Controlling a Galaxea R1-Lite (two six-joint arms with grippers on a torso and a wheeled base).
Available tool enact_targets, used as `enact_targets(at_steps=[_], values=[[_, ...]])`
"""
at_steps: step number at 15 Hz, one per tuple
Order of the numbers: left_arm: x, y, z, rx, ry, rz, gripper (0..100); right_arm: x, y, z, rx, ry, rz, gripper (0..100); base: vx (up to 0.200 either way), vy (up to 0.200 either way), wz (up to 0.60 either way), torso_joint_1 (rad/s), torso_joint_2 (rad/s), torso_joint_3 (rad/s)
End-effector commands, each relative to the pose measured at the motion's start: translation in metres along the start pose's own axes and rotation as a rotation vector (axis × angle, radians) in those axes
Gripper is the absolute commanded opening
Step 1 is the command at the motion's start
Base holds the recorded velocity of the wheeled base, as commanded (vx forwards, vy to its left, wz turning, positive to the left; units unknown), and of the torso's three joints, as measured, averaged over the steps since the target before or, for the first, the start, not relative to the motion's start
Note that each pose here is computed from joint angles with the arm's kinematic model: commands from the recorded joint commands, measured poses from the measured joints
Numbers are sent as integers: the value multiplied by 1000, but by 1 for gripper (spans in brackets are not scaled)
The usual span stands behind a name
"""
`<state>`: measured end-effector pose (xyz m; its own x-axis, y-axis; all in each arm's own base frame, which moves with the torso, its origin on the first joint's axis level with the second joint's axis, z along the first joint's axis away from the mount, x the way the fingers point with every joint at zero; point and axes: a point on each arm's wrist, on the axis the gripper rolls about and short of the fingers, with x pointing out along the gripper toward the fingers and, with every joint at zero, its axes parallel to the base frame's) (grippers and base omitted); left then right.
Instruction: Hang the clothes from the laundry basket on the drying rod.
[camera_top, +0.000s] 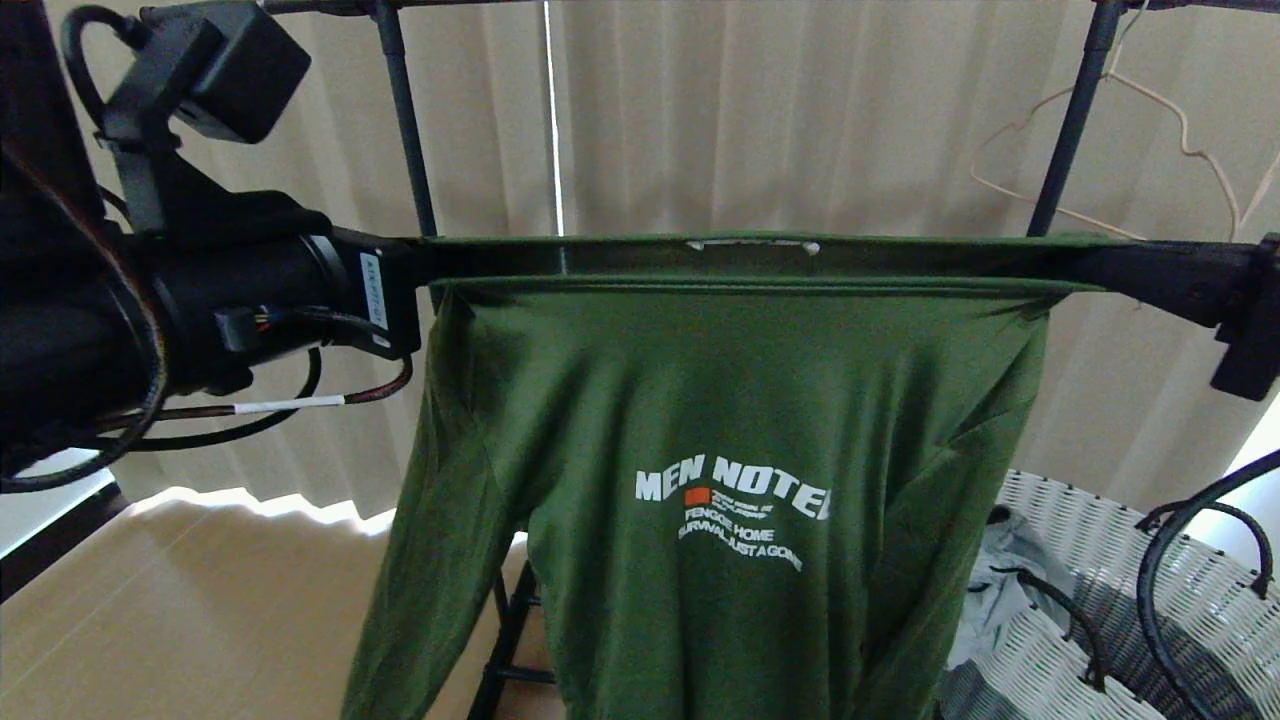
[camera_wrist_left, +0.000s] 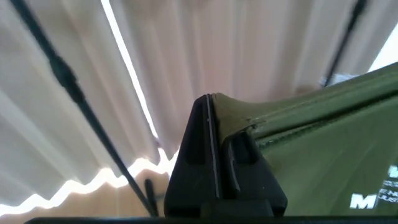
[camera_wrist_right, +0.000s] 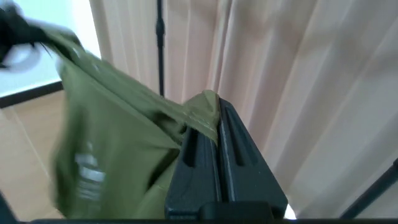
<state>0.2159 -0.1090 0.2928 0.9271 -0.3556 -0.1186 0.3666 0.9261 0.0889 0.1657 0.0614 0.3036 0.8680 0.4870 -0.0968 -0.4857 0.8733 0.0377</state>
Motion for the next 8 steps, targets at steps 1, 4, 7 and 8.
enact_targets(at_steps=[1,4,7,8], values=[[17,3,-25,6,40,34,0,25,-5,-6,6,46,-67,0,0,0,0,0,0,0],[11,-1,-21,25,0,16,0,58,-13,-6,-3,-20,-229,0,0,0,0,0,0,0],[11,-1,-7,39,-48,10,0,66,-15,-3,-4,-72,-262,0,0,0,0,0,0,0],[10,-3,8,44,-101,-12,0,66,-15,6,-4,-107,-256,0,0,0,0,0,0,0]])
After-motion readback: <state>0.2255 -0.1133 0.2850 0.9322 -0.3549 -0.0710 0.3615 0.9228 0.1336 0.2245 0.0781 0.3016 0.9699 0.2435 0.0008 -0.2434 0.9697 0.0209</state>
